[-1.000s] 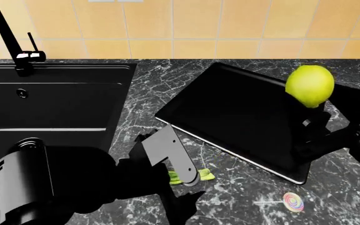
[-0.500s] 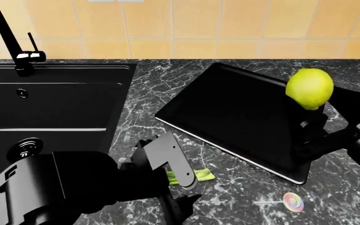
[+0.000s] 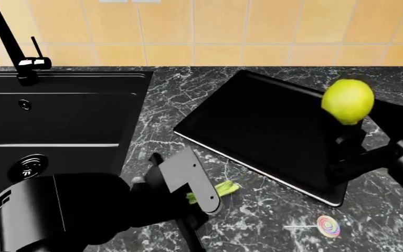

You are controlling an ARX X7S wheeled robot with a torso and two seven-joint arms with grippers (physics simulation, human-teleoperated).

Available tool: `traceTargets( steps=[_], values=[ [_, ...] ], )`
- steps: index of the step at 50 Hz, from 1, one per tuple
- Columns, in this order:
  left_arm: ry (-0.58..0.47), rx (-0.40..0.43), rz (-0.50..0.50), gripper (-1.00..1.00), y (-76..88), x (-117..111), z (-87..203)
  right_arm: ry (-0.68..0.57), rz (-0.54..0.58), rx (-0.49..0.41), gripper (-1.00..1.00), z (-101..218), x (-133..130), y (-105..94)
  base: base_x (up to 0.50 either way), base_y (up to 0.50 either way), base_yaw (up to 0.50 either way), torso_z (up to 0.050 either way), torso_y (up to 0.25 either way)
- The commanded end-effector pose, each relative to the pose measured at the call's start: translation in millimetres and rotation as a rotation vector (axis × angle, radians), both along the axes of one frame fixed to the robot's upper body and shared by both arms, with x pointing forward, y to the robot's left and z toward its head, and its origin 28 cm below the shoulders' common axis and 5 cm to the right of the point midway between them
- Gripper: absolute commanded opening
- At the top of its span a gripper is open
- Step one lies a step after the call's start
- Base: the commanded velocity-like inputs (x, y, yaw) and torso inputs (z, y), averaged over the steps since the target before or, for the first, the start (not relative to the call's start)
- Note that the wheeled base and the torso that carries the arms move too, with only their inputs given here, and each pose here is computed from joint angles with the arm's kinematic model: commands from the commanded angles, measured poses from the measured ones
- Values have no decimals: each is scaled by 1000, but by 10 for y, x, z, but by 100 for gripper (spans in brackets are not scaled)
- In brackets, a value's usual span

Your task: Pick up the fruits and vegetables and place them in the sink. Turn on the sink faucet to wash them. Then turn the sink off and put them in the tray.

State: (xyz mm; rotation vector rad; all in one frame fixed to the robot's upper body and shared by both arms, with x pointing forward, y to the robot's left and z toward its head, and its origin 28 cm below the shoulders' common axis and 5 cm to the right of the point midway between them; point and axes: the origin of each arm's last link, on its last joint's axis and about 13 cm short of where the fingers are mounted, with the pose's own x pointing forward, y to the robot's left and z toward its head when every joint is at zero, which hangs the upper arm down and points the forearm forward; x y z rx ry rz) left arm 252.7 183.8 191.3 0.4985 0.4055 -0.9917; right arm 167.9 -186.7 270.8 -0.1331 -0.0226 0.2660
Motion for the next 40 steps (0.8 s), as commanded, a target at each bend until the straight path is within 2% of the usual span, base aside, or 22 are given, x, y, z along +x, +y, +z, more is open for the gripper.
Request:
traceTargets(
  steps=[1,8,13,16,21,23,26,32,37,40],
  values=[
    [-114,-52,-2,-100,82,-209,263,-22,-4,-6,-100,46,-45,-10,0,0,0,0,0],
    [-290,-219,11,-100,176,-466,605,-40,7,-5,-100,92,-77,12,0,0,0,0,0],
    [-450,-284,80,-100,201,-572,760,-58,18,2,-100,83,-75,49,0,0,0,0,0],
    [-546,-299,138,-100,167,-642,833,-61,22,1,-100,75,-59,68,0,0,0,0,0],
    [-643,-351,269,-100,127,-726,990,-71,29,-1,-100,94,-40,91,0,0,0,0,0],
    [-690,-388,341,-100,122,-729,1049,-75,30,-1,-100,104,-39,97,0,0,0,0,0],
    [-779,-393,417,-100,112,-681,1040,-80,36,-1,-100,116,-42,106,0,0,0,0,0],
    [-746,-473,402,-100,143,-664,1066,-110,58,5,-100,153,-67,138,0,0,0,0,0],
    [-683,-447,450,-100,250,-497,1053,-138,89,9,-100,153,-65,188,0,280,0,0,0],
    [-594,-384,438,-100,322,-431,944,-151,103,13,-100,172,-53,213,0,474,0,0,0]
  ],
)
